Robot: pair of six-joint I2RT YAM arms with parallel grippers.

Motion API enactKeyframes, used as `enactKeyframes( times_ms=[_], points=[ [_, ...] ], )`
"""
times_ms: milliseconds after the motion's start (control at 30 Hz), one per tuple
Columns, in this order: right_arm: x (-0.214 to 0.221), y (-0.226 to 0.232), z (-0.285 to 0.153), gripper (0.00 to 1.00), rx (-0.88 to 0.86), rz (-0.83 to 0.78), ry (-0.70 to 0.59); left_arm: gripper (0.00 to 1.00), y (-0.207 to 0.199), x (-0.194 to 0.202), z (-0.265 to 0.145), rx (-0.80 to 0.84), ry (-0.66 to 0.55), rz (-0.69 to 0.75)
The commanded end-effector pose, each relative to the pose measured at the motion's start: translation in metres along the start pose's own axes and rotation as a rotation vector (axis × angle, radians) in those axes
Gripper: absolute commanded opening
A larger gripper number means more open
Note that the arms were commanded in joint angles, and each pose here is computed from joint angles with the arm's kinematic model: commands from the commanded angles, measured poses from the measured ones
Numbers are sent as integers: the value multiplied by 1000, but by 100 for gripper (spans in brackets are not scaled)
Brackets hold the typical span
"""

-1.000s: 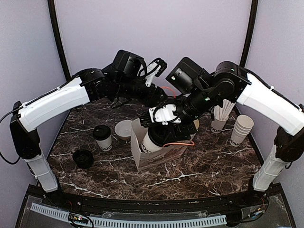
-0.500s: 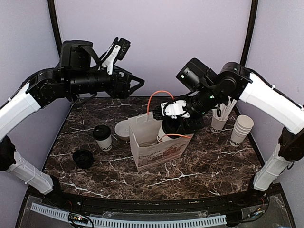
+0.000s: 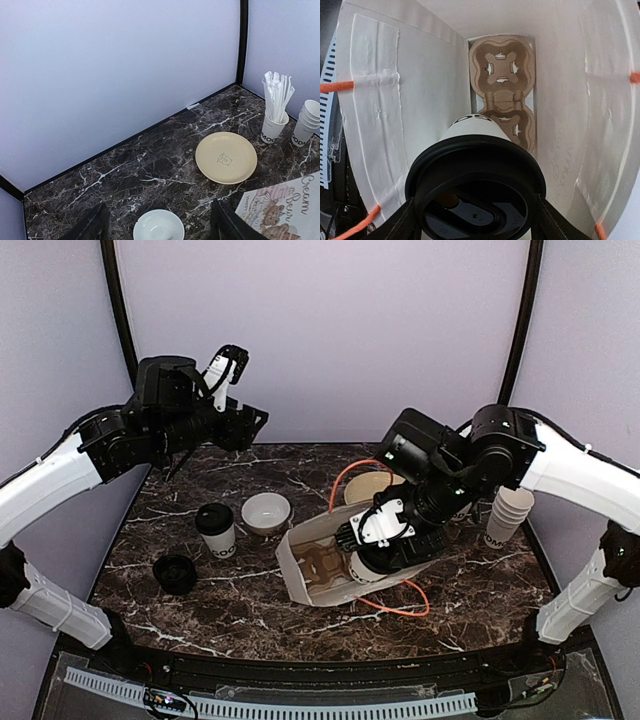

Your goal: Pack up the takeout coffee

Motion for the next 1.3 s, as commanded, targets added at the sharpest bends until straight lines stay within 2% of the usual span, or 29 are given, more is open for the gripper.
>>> enactKeyframes(
  times_ms=[0,200,333,600,767,900,1267],
  points=[
    [-6,7,-10,58,48,-39,-19,71,0,-21,7,20,-84,-34],
    [-8,6,-11,58,127,-59,-20,72,-8,-21,24,68,-73,-5],
    [-1,5,-1,58,206,-86,33,72,-9,-18,33,88,-64,20],
    [0,21,10,57,249,-163,60,72,-2,-18,41,106,-68,37],
    [8,7,18,57,364,-153,133,72,1,-16,47,119,-63,34],
    [10,-2,19,56,439,-129,141,72,0,-15,50,134,-62,34],
    [14,0,39,56,463,-121,128,72,-17,-4,63,229,-40,24]
  ],
)
Point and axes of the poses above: each gripper's point midway between its finger pads, its own z axis out along the fingers, its own y axis along the line the jaws close on, x = y × z, the point moved 1 cm from there along -z, back along the fingers, and after that the axes turned 6 degrees about -z, right-handed, at the moved point
